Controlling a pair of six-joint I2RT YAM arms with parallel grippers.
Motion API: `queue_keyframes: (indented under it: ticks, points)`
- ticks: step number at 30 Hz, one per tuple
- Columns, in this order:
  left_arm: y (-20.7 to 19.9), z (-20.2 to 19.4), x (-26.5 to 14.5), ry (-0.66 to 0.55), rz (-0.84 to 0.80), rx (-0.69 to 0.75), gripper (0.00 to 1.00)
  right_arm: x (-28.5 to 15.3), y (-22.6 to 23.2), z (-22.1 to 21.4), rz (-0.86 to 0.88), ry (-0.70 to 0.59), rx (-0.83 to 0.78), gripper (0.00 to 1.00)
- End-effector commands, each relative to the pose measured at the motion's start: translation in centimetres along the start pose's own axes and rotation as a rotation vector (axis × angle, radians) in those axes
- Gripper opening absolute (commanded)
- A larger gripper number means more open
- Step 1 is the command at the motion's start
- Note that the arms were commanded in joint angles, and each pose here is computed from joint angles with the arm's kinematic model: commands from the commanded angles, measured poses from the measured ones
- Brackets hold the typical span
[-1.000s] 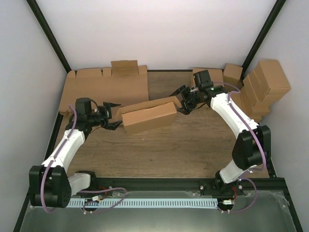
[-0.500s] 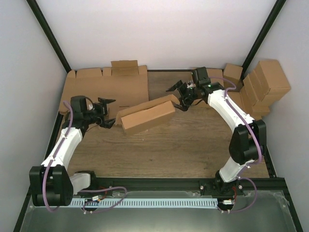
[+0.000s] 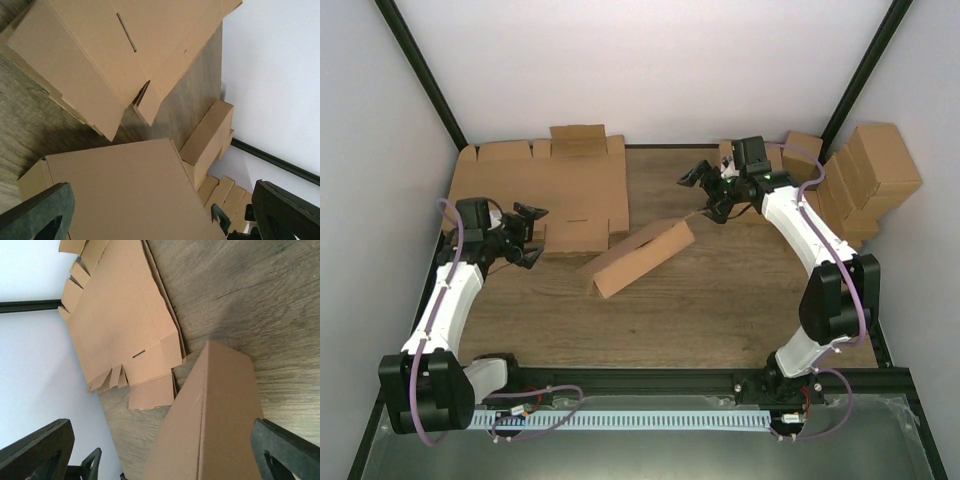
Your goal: Fold the paper box
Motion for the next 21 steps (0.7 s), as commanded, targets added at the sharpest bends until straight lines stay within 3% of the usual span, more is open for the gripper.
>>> queue_keyframes:
  ticks: [1,5,13,21]
  points:
    - [-0.5,0.1,-0.7,-0.020,-0.002,0.068,1.00,-0.8,0.9,-0.4,0.061,0.005,-0.054,1.00]
    - [-1.6,0.1,-1.5,-0.035,-0.021,0.137,1.00,-1.0,1.3,-0.8,0.086,0.018,-0.041,1.00]
    - [-5.9,-1.2,-3.8,-0.018,-0.030,0.580,1.00,-0.9,2.4,-1.7,0.126,0.054,-0.028,1.00]
    - [-5.9,-7.0,-2.1,0.005,0.125,0.983,1.00,-0.3,0.7,-1.7,0.068,0.012,-0.118,1.00]
Point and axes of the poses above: each gripper's point midway between its finger pads, its own x axis out along the fingers, its own y axis along the line the jaws close on, z = x × y, the point moved 1 cm from there along -x, back along the fingers, and after that the axes turned 2 degrees about x, right-handed, at the moved point
